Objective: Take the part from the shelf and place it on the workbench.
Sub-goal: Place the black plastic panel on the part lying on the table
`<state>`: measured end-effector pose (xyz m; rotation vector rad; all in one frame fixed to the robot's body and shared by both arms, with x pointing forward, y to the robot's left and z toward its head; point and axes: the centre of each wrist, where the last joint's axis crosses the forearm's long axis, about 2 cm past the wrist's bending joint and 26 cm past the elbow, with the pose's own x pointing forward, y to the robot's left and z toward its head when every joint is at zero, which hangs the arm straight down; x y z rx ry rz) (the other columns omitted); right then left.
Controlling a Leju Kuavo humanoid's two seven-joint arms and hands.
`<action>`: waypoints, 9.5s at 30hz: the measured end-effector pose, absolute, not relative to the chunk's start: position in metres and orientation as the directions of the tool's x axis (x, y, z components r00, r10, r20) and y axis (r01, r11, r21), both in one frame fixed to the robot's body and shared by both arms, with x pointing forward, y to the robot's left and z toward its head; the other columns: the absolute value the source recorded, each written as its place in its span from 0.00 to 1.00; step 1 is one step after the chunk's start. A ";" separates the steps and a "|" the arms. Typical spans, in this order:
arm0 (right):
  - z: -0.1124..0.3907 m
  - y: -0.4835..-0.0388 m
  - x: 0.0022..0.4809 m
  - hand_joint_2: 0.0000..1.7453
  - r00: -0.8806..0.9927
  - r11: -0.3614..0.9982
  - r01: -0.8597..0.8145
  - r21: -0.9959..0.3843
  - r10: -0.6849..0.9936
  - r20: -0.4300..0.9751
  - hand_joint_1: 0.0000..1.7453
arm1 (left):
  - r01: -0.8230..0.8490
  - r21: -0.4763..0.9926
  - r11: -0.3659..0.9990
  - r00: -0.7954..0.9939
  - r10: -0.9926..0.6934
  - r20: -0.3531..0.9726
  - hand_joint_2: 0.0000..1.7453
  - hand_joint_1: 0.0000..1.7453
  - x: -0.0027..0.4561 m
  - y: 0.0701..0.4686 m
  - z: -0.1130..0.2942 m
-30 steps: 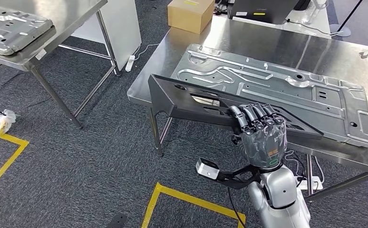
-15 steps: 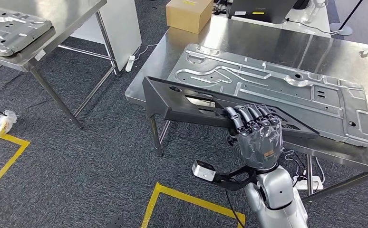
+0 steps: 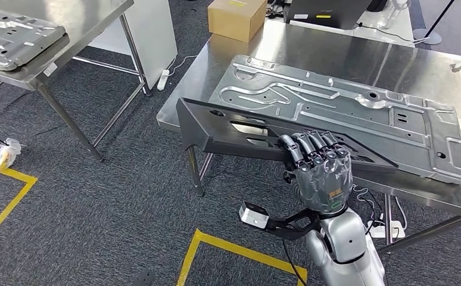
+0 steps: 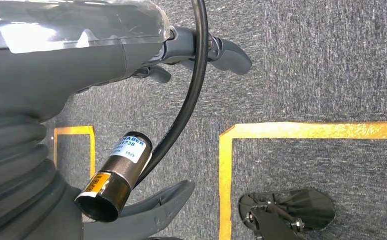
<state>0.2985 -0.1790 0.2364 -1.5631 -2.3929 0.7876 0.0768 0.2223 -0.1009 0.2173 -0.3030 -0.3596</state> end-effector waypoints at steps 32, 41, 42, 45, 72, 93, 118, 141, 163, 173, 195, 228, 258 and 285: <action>0.233 -0.185 0.301 1.00 -0.488 0.342 0.778 -0.526 0.858 -0.164 1.00 | 0.317 0.264 0.911 0.887 -0.384 0.258 1.00 0.00 0.077 0.221 -0.101; 0.233 -0.182 0.301 1.00 -0.496 0.354 0.774 -0.525 0.855 -0.154 1.00 | 0.319 0.263 0.911 0.887 -0.384 0.256 1.00 0.00 0.075 0.220 -0.101; 0.233 -0.182 0.301 1.00 -0.496 0.354 0.773 -0.526 0.855 -0.153 1.00 | 0.318 0.263 0.911 0.887 -0.384 0.256 1.00 0.00 0.075 0.220 -0.101; 0.233 -0.182 0.301 1.00 -0.490 0.347 0.777 -0.525 0.858 -0.157 1.00 | 0.314 0.267 0.911 0.887 -0.381 0.259 1.00 0.00 0.078 0.222 -0.101; 0.234 -0.183 0.302 1.00 -0.448 0.315 0.789 -0.527 0.882 -0.143 1.00 | 0.318 0.268 0.909 0.892 -0.383 0.241 1.00 0.00 0.077 0.220 -0.101; 0.220 -0.172 0.302 1.00 -0.500 0.340 0.743 -0.576 0.855 -0.140 1.00 | 0.332 0.274 0.903 0.886 -0.398 0.238 1.00 0.00 0.074 0.221 -0.101; 0.212 -0.162 0.300 1.00 -0.508 0.328 0.728 -0.602 0.848 -0.152 1.00 | 0.334 0.270 0.903 0.888 -0.397 0.231 1.00 0.00 0.062 0.222 -0.103; 0.208 -0.160 0.302 1.00 -0.483 0.293 0.731 -0.616 0.860 -0.164 1.00 | 0.323 0.266 0.908 0.894 -0.385 0.228 1.00 0.00 0.062 0.222 -0.103; 0.202 -0.159 0.304 1.00 -0.492 0.281 0.719 -0.636 0.852 -0.180 1.00 | 0.321 0.264 0.910 0.897 -0.381 0.224 1.00 0.00 0.058 0.223 -0.104; 0.204 -0.159 0.305 1.00 -0.489 0.280 0.722 -0.633 0.854 -0.179 1.00 | 0.324 0.265 0.908 0.895 -0.385 0.226 1.00 0.00 0.061 0.223 -0.104; 0.199 -0.157 0.302 1.00 -0.497 0.280 0.712 -0.644 0.848 -0.182 1.00 | 0.326 0.266 0.907 0.896 -0.386 0.219 1.00 0.00 0.058 0.224 -0.104; 0.195 -0.159 0.304 1.00 -0.490 0.265 0.707 -0.656 0.852 -0.184 1.00 | 0.320 0.260 0.911 0.900 -0.378 0.216 1.00 0.00 0.058 0.222 -0.104; 0.192 -0.160 0.304 1.00 -0.495 0.260 0.701 -0.664 0.847 -0.192 0.00 | 0.348 0.264 0.899 0.874 -0.414 0.255 0.75 0.00 0.057 0.223 -0.104; 0.181 -0.168 0.308 1.00 -0.467 0.244 0.674 -0.697 0.872 -0.146 0.00 | 0.359 0.241 0.902 0.878 -0.414 0.242 0.00 0.00 0.057 0.223 -0.104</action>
